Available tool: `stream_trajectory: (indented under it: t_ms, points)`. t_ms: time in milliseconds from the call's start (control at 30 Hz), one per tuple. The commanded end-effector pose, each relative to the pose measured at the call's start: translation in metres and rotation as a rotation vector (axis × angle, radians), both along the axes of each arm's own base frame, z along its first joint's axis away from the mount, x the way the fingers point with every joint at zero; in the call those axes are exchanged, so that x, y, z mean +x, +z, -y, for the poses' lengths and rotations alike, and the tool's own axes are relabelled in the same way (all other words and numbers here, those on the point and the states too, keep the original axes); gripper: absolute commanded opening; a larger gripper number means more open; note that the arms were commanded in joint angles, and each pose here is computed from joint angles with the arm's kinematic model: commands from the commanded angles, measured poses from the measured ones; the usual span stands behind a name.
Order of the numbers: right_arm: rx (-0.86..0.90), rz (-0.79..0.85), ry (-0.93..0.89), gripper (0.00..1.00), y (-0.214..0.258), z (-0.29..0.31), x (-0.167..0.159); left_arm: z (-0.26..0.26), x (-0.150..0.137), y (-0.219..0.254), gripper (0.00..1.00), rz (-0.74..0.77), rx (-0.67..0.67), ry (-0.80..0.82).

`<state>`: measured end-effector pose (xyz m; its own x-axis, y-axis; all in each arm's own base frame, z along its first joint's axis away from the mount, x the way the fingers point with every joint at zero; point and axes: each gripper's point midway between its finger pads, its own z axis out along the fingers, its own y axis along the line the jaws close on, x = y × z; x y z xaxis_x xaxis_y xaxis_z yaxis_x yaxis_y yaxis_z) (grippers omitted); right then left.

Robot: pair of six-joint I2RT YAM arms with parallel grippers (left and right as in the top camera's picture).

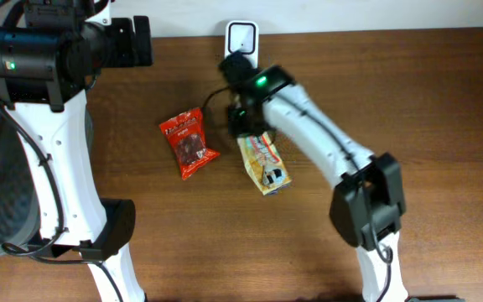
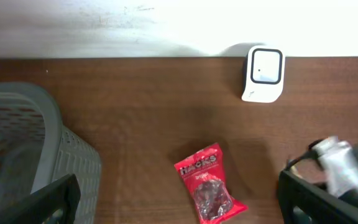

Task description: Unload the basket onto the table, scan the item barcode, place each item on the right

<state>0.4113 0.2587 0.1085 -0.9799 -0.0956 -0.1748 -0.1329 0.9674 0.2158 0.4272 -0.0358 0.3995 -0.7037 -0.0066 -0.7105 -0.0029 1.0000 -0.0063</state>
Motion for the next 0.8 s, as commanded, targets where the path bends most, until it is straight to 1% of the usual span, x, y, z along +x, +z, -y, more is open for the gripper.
stream_trajectory:
  t_ms: [0,33,100,133,167,200,233,267,300,333,367,400,433,467,500,533,600,667,700,767]
  points:
    - [0.538,-0.158,0.022,0.04,0.054,0.013,0.01,-0.002,-0.003,0.006,0.99,0.016,0.0,0.006]
    - [0.637,-0.17,-0.01,0.04,0.061,0.037,0.02,-0.002,-0.003,0.006,0.99,0.016,0.0,0.006]
    - [0.716,-0.199,-0.099,0.04,0.054,0.079,0.03,-0.002,-0.003,0.006,0.99,0.016,0.0,0.006]
    - [0.778,-0.231,-0.159,0.04,0.04,0.11,0.029,-0.002,-0.003,0.006,0.99,0.016,0.0,0.006]
    - [0.773,-0.263,-0.226,0.04,0.019,0.135,0.025,-0.002,-0.003,0.006,0.99,0.016,0.0,0.006]
    - [0.642,-0.302,-0.375,0.11,-0.034,0.19,0.011,-0.002,-0.003,0.006,0.99,0.016,0.0,0.006]
    - [0.492,-0.326,-0.469,0.29,-0.061,0.234,-0.003,-0.002,-0.003,0.006,0.99,0.016,0.0,0.006]
    - [0.354,-0.352,-0.551,0.54,-0.071,0.277,-0.017,-0.002,-0.003,0.006,0.99,0.016,0.0,0.006]
    - [0.263,-0.36,-0.608,0.54,-0.068,0.309,-0.026,-0.002,-0.003,0.006,0.99,0.016,0.0,0.006]
    - [0.176,-0.356,-0.667,0.55,-0.055,0.344,-0.035,-0.002,-0.003,0.006,0.99,0.016,0.0,0.006]
    - [0.118,-0.351,-0.707,0.64,-0.037,0.368,-0.041,-0.002,-0.003,0.006,0.99,0.016,0.0,0.006]
    - [0.12,-0.355,-0.665,0.66,0.004,0.373,-0.047,-0.002,-0.003,0.006,0.99,0.016,0.0,0.006]
    - [0.123,-0.378,-0.604,0.62,0.018,0.362,-0.053,-0.002,-0.003,0.006,0.99,0.016,0.0,0.006]
    - [0.117,-0.406,-0.55,0.55,0.024,0.35,-0.058,-0.002,-0.003,0.006,0.99,0.016,0.0,0.006]
    - [0.105,-0.437,-0.456,0.1,0.023,0.328,-0.062,-0.002,-0.003,0.006,0.99,0.016,0.0,0.006]
    - [0.092,-0.471,-0.389,0.04,0.017,0.304,-0.065,-0.002,-0.003,0.006,0.99,0.016,0.0,0.006]
    - [-0.007,-0.548,-0.265,0.04,0.002,0.27,-0.08,-0.002,-0.003,0.006,0.99,0.016,0.0,0.006]
    - [-0.168,-0.633,-0.19,0.04,-0.018,0.248,-0.103,-0.002,-0.003,0.006,0.99,0.016,0.0,0.006]
    - [-0.255,-0.66,-0.191,0.04,-0.027,0.246,-0.112,-0.002,-0.003,0.006,0.99,0.016,0.0,0.006]
    - [-0.35,-0.682,-0.239,0.04,-0.039,0.245,-0.122,-0.002,-0.003,0.006,0.99,0.016,0.0,0.006]
